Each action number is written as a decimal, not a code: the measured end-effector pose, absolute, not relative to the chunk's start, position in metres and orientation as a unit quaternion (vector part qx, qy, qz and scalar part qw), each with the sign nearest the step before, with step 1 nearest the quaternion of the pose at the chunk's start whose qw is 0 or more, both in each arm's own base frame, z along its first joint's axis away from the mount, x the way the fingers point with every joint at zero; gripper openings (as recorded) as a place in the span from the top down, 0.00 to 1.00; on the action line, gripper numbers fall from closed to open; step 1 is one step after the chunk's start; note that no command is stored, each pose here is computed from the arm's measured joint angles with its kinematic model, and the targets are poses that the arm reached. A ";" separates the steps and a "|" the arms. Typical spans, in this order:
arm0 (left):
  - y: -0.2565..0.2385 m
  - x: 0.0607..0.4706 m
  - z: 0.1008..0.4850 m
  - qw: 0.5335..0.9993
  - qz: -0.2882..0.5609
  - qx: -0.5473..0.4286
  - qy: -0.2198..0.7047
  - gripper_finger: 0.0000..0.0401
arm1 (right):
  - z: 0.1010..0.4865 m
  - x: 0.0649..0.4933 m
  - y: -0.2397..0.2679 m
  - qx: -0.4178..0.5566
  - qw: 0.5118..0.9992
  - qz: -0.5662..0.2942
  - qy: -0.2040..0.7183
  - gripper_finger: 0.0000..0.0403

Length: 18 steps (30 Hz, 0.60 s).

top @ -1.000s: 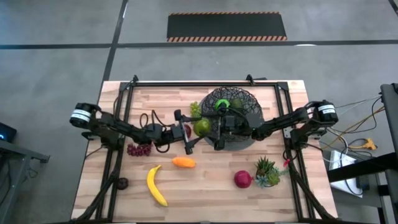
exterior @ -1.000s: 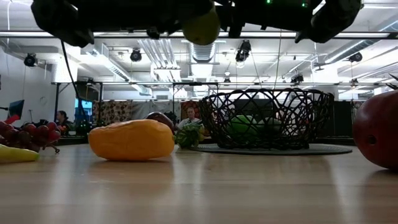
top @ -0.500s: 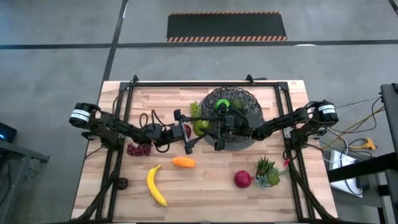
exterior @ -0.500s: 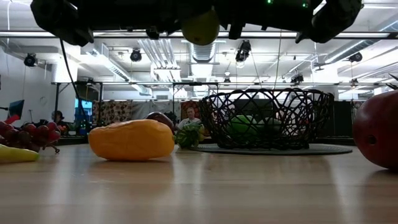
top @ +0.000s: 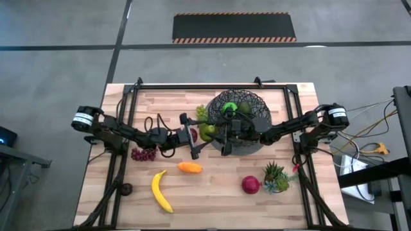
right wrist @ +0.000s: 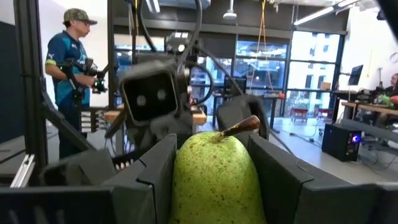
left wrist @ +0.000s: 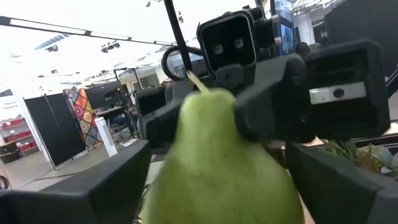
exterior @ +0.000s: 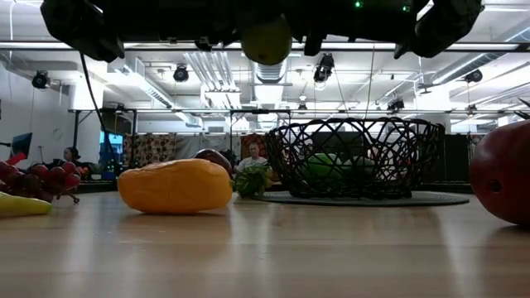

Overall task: Build produce basket
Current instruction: Put the pear into the wire basket

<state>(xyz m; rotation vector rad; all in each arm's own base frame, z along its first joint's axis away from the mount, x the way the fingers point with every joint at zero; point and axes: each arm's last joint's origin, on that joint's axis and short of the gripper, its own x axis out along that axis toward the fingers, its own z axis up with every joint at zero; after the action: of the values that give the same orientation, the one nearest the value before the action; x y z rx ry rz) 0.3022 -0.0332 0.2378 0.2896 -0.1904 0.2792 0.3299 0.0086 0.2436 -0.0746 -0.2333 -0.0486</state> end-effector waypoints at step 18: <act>-0.025 0.272 0.255 0.957 0.188 0.223 0.000 0.07 | 0.273 0.295 -0.001 -0.005 0.988 -0.155 -0.002 0.60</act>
<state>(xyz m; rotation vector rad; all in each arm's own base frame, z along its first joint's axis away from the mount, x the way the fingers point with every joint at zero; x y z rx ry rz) 0.2725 -0.0251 0.2555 0.4517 0.0008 0.3806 0.2951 -0.0014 0.2727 -0.0091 -0.0035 -0.3119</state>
